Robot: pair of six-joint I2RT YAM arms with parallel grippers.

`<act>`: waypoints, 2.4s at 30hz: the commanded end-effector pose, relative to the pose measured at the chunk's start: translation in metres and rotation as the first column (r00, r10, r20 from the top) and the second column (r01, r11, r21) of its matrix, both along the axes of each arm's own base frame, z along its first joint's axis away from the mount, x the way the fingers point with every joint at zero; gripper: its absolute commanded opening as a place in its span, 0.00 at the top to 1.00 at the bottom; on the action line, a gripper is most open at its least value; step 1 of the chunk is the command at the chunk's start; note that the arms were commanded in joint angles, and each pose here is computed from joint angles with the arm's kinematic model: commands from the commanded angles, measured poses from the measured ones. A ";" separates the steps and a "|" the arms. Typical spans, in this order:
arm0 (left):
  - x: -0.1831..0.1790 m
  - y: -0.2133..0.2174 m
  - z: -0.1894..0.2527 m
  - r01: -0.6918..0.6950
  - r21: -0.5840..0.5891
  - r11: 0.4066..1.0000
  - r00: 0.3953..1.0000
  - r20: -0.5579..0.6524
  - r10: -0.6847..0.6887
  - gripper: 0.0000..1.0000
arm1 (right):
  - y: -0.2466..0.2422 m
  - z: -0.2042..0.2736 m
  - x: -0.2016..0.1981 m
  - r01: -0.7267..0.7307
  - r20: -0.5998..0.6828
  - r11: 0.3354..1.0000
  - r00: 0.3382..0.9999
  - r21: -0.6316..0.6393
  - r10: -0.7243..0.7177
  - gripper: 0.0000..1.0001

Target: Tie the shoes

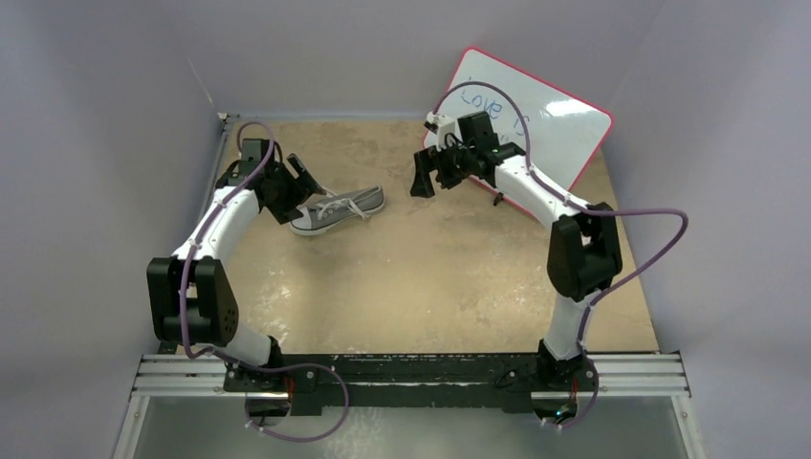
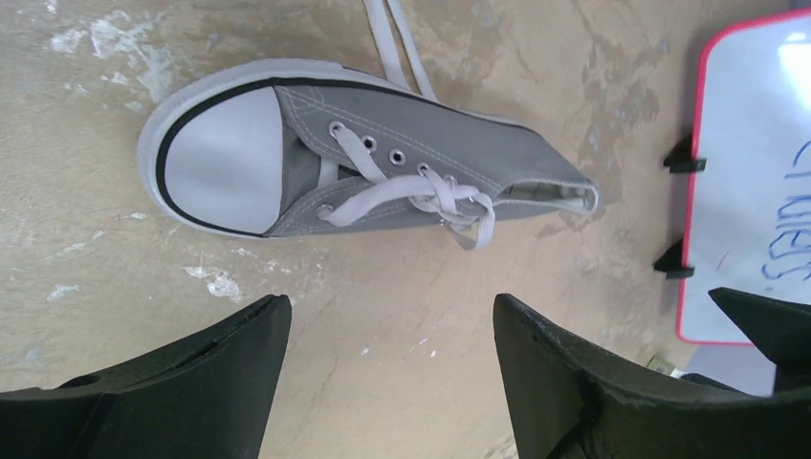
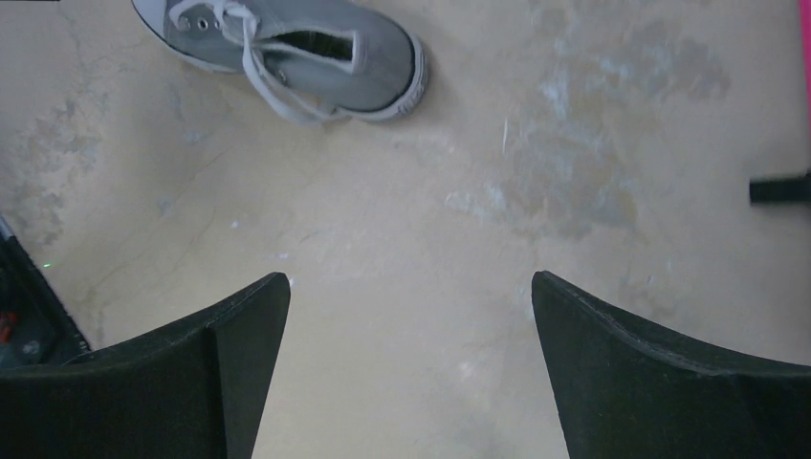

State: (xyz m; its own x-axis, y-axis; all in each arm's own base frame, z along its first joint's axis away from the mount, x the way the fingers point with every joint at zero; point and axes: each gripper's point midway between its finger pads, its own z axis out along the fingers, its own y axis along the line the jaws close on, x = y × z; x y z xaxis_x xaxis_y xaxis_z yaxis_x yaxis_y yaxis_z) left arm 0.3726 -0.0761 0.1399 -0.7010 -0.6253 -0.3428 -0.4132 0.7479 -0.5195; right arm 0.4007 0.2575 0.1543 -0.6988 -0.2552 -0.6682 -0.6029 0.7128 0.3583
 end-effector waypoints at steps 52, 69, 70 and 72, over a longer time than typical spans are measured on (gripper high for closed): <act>0.007 0.043 0.138 -0.140 0.209 0.968 0.956 0.282 0.077 0.27 | 0.125 0.164 -0.063 0.115 0.416 0.993 0.902 0.019 -0.113 1.00; -0.017 0.028 0.140 -0.035 0.300 0.953 0.949 0.308 -0.062 0.26 | 0.003 -0.011 -0.047 0.816 0.194 0.577 0.572 -0.039 -0.797 1.00; -0.015 0.020 0.133 -0.003 0.290 0.957 0.951 0.297 -0.087 0.26 | -0.005 -0.020 -0.047 0.824 0.194 0.564 0.561 -0.047 -0.804 1.00; -0.013 0.002 0.115 0.074 0.260 0.963 0.954 0.264 -0.144 0.25 | -0.020 -0.035 -0.050 0.840 0.188 0.539 0.540 -0.057 -0.821 1.00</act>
State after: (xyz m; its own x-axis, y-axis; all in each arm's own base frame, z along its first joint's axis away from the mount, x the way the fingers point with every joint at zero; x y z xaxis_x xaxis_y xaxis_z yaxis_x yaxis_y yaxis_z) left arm 0.3523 -0.0433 0.2742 -0.5400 -0.4762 -0.6940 -0.3004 0.8793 -0.3696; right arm 0.3300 0.2604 0.0956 -0.7155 0.1302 -0.6864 0.1026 0.9914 0.0811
